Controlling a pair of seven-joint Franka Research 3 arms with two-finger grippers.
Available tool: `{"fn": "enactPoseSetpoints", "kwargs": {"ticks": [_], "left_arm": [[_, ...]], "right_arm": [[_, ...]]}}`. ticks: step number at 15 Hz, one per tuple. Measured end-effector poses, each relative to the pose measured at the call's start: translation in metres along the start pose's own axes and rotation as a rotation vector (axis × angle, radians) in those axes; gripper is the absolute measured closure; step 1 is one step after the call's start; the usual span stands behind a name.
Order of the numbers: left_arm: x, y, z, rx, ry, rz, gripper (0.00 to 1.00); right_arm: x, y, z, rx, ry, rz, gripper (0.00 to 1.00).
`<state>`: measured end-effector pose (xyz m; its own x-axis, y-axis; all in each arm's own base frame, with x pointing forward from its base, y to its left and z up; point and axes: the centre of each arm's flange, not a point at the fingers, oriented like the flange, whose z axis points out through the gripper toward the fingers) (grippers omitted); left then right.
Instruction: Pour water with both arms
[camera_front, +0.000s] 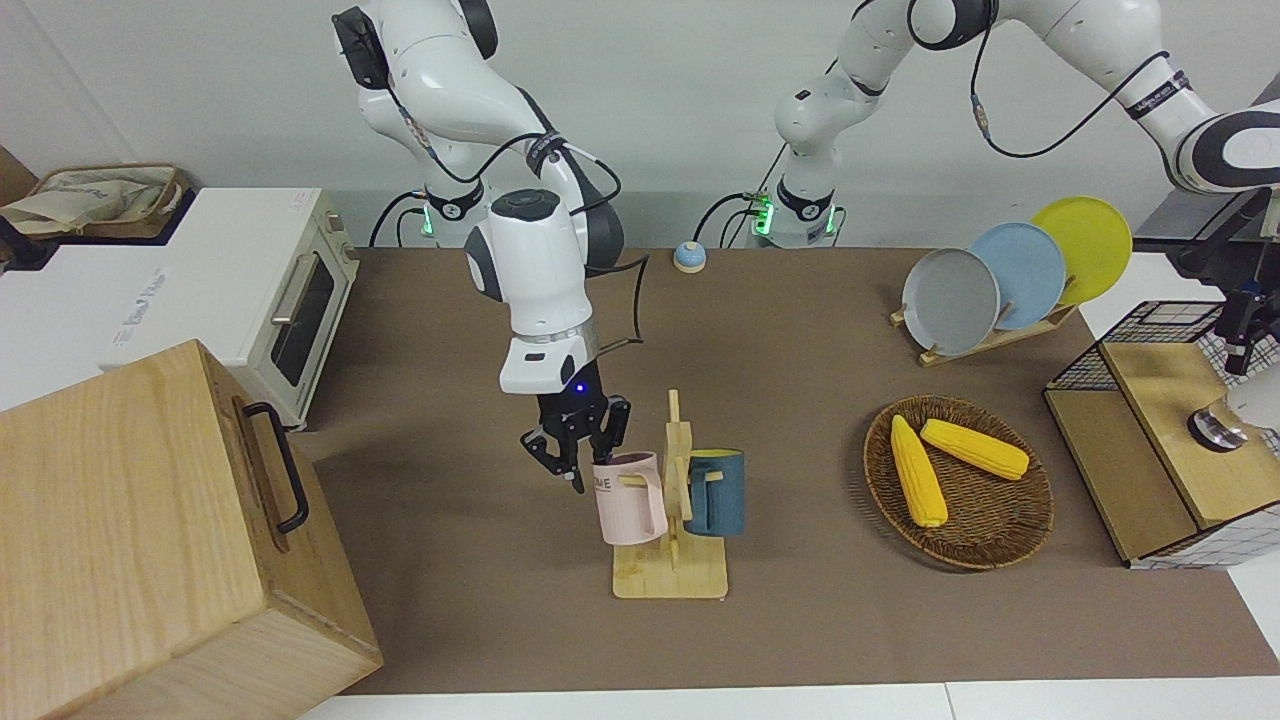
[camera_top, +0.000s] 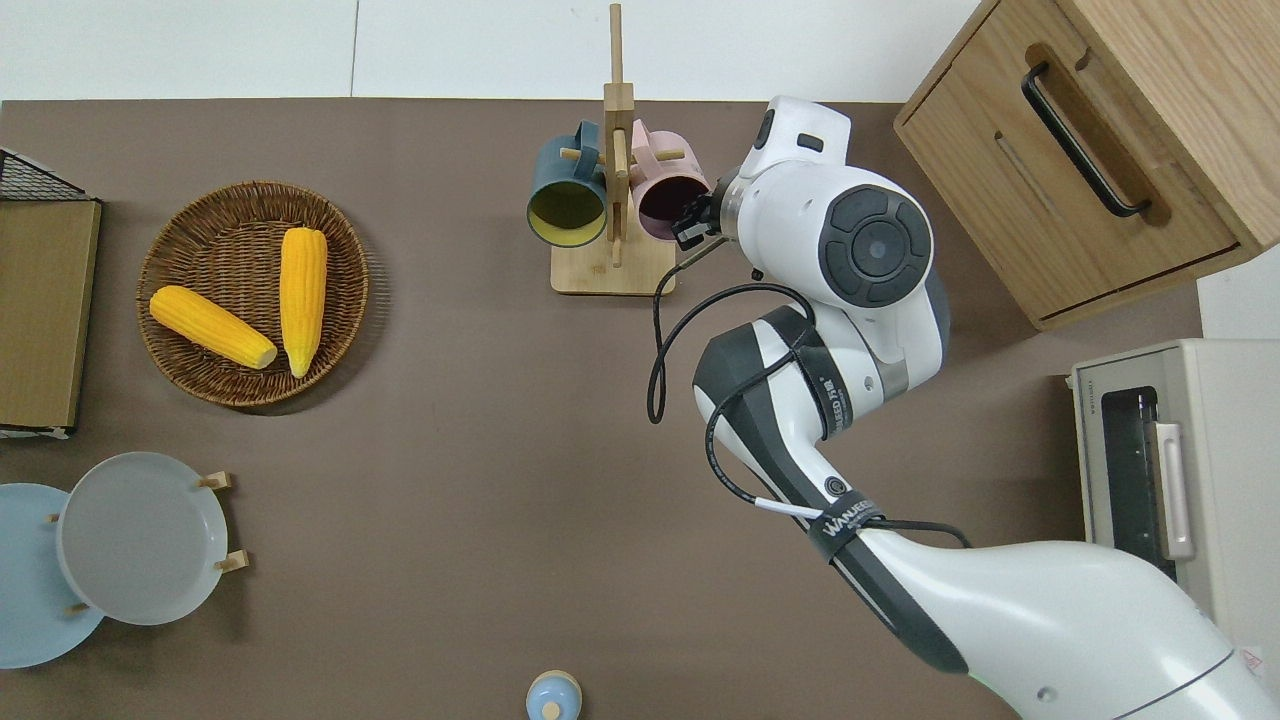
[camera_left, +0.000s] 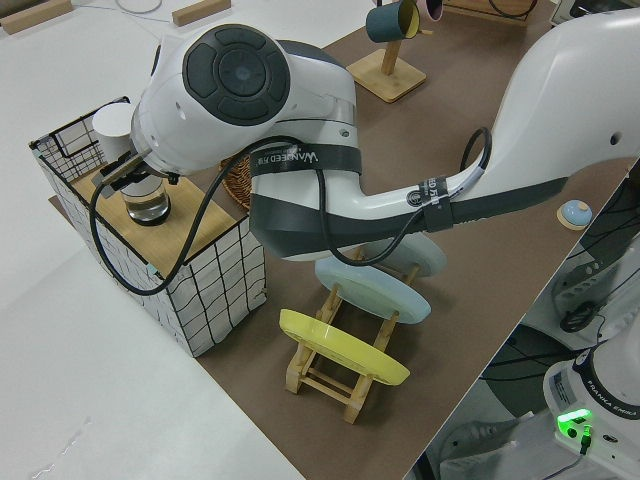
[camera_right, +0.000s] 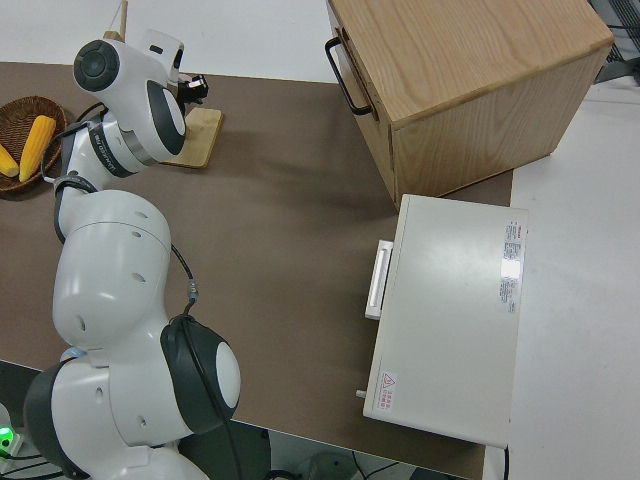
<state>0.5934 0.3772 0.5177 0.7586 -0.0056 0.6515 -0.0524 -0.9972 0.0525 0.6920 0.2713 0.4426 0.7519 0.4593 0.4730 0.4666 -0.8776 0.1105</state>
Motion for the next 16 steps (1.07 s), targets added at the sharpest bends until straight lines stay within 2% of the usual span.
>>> {"fn": "enactPoseSetpoints", "kwargs": {"ticks": [2,3,10,14,16], "left_arm": [[0.001,-0.001,0.002,0.01,0.01,-0.001,0.0],[0.001,0.0,0.003,0.01,0.012,-0.001,0.0],[0.0,0.001,0.02,0.031,0.038,-0.011,0.0],[-0.001,0.001,0.028,0.033,0.043,-0.017,0.0],[-0.001,0.001,0.03,0.033,0.045,-0.019,0.11]], "right_arm": [[0.002,-0.001,-0.001,0.0,0.012,-0.006,0.89],[0.004,0.001,-0.004,-0.005,0.023,-0.005,0.92],[0.005,0.006,-0.005,-0.01,0.025,-0.001,0.93],[0.003,0.025,-0.008,-0.02,0.015,0.025,0.93],[0.001,0.036,-0.012,-0.018,0.001,0.05,0.93]]}}
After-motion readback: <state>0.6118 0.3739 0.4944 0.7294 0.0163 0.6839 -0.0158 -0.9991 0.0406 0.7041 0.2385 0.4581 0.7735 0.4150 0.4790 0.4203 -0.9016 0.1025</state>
